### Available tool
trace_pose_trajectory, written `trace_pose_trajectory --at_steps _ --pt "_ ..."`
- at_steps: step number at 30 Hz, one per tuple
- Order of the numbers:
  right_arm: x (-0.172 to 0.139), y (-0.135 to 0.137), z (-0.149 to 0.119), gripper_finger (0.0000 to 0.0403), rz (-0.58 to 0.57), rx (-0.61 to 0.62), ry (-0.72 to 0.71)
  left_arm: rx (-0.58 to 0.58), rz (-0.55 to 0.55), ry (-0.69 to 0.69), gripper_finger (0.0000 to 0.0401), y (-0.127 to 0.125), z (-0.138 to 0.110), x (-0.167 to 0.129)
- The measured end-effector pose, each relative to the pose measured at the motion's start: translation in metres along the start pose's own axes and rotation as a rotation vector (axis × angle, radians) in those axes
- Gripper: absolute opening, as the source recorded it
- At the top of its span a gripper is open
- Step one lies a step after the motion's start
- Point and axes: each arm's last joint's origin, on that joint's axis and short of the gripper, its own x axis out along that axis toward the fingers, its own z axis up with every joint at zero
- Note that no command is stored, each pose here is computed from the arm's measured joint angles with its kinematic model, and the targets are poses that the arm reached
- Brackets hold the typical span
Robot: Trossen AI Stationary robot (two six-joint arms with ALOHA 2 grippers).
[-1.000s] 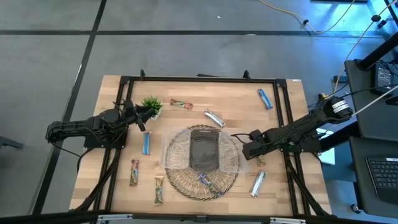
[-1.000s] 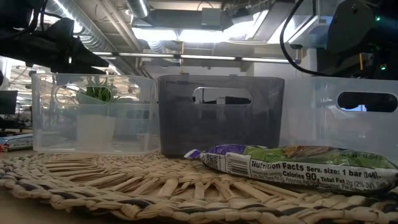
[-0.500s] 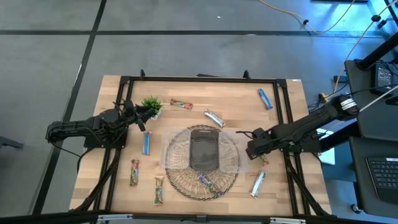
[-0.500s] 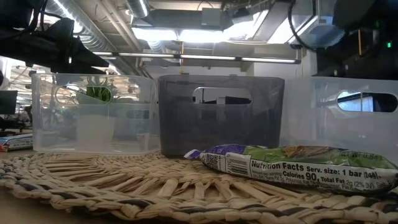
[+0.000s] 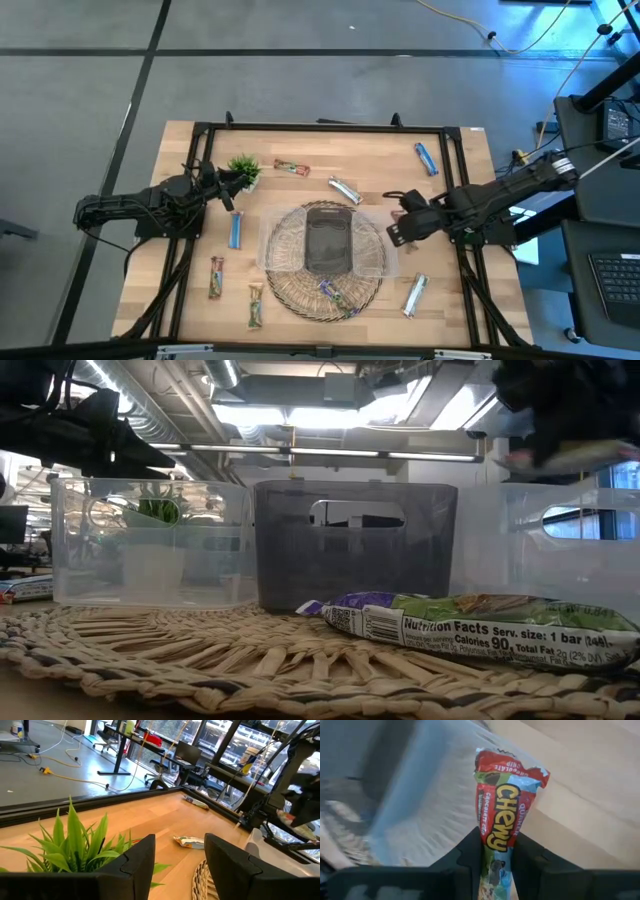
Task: Pick and place Granola Bars by type
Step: Put the red granola bar into the right transparent bin
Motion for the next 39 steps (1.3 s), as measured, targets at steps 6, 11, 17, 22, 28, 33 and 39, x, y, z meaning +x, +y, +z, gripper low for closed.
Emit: trace_pose_trajectory --at_steps 6,11,17,22,28,33,39 --pt "0.022 0.024 0.003 0.0089 0.07 -0.06 -0.041 0.0 -0.001 0.001 0.0162 0.0 0.0 0.0" --pt "0.05 0.037 -0.001 0.0089 0.028 -0.081 -0.029 0.0 -0.001 0.0 0.0163 0.0 0.0 0.0" --pt "0.077 0.046 -0.005 0.009 -0.013 -0.089 -0.005 0.0 -0.001 0.001 0.0163 0.0 0.0 0.0" --pt "0.091 0.048 -0.008 0.009 -0.042 -0.094 0.028 0.0 -0.001 0.001 0.0162 0.0 0.0 0.0" --pt "0.097 0.048 -0.01 0.009 -0.054 -0.097 0.074 0.0 -0.002 0.001 0.0164 0.0 0.0 0.0" --pt "0.098 0.048 -0.01 0.009 -0.055 -0.099 0.073 0.0 -0.002 0.0 0.0161 0.0 0.0 0.0" --pt "0.098 0.048 -0.01 0.0114 -0.056 -0.103 0.071 0.0 -0.002 0.001 0.0164 0.0 0.0 0.0"
